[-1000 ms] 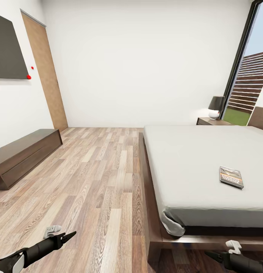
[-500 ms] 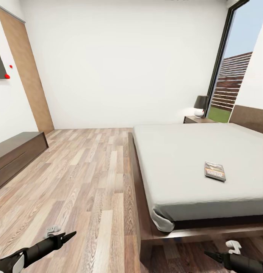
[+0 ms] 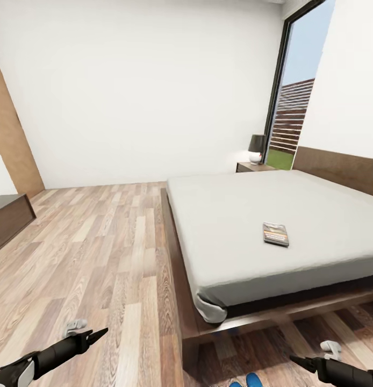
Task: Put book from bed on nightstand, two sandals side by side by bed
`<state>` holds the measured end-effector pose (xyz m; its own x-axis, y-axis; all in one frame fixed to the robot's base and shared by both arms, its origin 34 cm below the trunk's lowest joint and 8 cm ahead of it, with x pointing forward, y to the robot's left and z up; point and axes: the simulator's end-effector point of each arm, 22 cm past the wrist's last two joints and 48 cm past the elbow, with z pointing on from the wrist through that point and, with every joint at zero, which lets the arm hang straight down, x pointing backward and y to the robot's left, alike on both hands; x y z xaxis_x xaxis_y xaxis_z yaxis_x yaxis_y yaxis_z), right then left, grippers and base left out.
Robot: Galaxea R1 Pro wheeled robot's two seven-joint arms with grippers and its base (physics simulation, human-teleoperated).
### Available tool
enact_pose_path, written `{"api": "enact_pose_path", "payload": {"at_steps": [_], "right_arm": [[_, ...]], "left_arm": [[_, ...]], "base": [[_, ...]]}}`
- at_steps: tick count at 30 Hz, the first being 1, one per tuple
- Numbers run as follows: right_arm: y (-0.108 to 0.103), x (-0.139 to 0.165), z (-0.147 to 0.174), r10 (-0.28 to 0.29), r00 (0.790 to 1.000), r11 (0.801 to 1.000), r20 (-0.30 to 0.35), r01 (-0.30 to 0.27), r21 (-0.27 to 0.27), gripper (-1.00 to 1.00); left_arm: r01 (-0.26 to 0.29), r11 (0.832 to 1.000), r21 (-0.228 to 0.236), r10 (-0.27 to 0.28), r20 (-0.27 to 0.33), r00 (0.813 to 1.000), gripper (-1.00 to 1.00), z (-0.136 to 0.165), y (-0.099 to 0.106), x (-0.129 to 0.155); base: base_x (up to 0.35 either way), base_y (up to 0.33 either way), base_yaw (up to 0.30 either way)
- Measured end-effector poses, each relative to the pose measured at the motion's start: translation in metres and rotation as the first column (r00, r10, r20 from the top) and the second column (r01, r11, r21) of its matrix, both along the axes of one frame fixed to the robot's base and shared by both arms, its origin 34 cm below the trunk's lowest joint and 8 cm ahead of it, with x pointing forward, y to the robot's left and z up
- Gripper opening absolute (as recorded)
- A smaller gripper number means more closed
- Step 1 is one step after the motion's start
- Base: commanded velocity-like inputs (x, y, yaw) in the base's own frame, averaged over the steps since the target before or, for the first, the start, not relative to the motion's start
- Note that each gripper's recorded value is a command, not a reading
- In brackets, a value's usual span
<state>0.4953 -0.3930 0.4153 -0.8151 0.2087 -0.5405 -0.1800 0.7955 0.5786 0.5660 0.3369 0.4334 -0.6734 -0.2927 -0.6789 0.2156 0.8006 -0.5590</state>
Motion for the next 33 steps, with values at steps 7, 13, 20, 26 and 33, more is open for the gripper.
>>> {"api": "enact_pose_path", "payload": {"at_steps": [7,13,20,26,33], "right_arm": [[0.0,0.0,0.0,0.0,1.0,1.0,0.0,0.0,0.0,1.0],[0.0,-0.0001,-0.0001,0.0,1.0,1.0,0.0,0.0,0.0,1.0],[0.0,-0.0001,0.0,0.0,1.0,1.0,0.0,0.0,0.0,1.0],[0.0,0.0,0.0001,0.0,1.0,1.0,0.0,0.0,0.0,1.0],[0.0,-0.0001,-0.0001,0.0,1.0,1.0,0.0,0.0,0.0,1.0]], "left_arm": [[0.0,1.0,0.0,0.0,0.0,1.0,1.0,-0.0001,0.0,-0.0001],[0.0,1.0,0.0,0.0,0.0,1.0,1.0,-0.0001,0.0,-0.0001],[0.0,1.0,0.0,0.0,0.0,1.0,1.0,0.0,0.0,0.0],[0.0,1.0,0.0,0.0,0.0,1.0,1.0,0.0,0.0,-0.0001],[0.001,1.0,0.0,-0.001,0.0,1.0,1.0,-0.0001,-0.0001,-0.0001]], "base": [[0.0,0.0,-0.281],[0.0,0.0,-0.281],[0.0,0.0,-0.282],[0.0,0.0,-0.282],[0.0,0.0,-0.282]]}}
